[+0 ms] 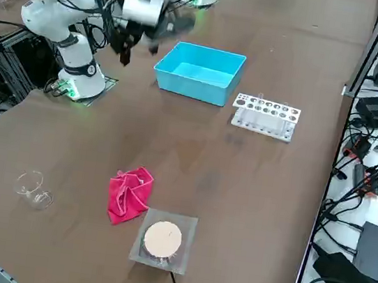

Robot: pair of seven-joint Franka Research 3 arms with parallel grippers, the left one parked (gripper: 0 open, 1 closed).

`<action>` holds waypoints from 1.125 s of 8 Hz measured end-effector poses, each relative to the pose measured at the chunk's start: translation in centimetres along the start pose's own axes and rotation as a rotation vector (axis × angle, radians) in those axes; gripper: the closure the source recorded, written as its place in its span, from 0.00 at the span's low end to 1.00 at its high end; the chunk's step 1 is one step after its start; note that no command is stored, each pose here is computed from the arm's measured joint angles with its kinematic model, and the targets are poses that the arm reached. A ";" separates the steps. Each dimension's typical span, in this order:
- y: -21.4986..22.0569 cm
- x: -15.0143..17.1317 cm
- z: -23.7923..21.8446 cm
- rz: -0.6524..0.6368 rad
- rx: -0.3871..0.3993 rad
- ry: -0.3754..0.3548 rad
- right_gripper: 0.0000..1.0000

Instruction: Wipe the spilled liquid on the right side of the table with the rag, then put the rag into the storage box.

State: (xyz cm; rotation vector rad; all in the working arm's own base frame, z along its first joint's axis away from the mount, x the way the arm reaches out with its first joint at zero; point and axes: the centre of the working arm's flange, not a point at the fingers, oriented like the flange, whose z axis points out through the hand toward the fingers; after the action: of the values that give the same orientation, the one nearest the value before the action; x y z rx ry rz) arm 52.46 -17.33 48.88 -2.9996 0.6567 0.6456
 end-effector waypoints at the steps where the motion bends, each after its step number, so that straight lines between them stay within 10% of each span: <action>1: 0.7 3.0 2.2 0.048 -0.025 0.024 0.00; 9: 1.8 12.3 8.5 0.219 -0.149 0.201 0.00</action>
State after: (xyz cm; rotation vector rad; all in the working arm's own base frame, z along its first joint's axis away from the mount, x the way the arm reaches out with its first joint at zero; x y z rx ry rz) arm 58.57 -23.14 36.38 -3.1879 1.0015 0.4165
